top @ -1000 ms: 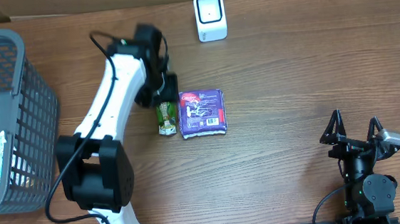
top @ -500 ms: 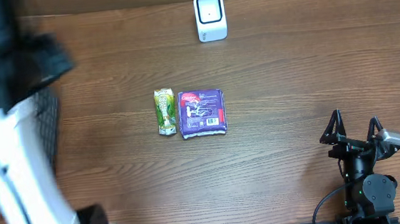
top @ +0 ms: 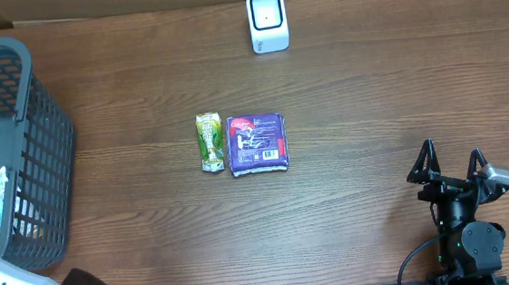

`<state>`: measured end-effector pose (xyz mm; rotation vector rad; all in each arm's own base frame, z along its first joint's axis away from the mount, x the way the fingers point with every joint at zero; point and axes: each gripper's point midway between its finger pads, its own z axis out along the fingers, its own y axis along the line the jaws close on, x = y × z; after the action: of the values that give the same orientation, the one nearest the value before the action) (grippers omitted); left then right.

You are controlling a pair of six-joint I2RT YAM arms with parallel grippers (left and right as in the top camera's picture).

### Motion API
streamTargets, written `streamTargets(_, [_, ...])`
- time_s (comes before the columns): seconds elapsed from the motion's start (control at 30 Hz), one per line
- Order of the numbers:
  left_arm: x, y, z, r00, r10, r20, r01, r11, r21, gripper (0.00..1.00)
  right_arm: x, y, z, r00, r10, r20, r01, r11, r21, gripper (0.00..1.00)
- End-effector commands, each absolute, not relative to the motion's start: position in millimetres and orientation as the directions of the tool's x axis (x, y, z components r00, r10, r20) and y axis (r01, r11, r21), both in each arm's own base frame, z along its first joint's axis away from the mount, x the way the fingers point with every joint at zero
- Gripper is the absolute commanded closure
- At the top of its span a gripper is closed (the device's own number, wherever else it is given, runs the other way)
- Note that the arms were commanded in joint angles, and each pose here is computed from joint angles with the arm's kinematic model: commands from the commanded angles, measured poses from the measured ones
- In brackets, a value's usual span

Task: Scan the item barcode
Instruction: 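Reach the left gripper into the basket and grasp the white Pantene tube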

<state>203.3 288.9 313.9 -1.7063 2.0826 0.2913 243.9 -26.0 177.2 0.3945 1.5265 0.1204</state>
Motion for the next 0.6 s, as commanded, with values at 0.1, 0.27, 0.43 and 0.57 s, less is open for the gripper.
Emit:
streamTargets(0.1, [212, 299, 247, -0.199, -0.914, -0.353, -0.963, 0.249, -0.1, 0.3, 244, -26, 176, 0.059, 0.313, -0.948, 0.167, 0.933, 0.319, 0.0])
streamTargets(0.27, [217, 305, 195, -0.21, -0.922, -0.326, -0.964, 0.251, -0.086, 0.29, 244, -26, 176, 0.059, 0.313, -0.948, 0.167, 0.933, 0.318, 0.0])
streamTargets(0.43, [220, 310, 156, -0.214, -0.919, -0.33, -0.963, 0.255, -0.086, 0.22, 244, -26, 176, 0.059, 0.313, -0.948, 0.167, 0.933, 0.318, 0.0])
streamTargets(0.57, [226, 317, 141, -0.229, -0.904, -0.361, -0.956, 0.278, -0.091, 0.18, 244, -26, 176, 0.059, 0.313, -0.948, 0.167, 0.933, 0.318, 0.0])
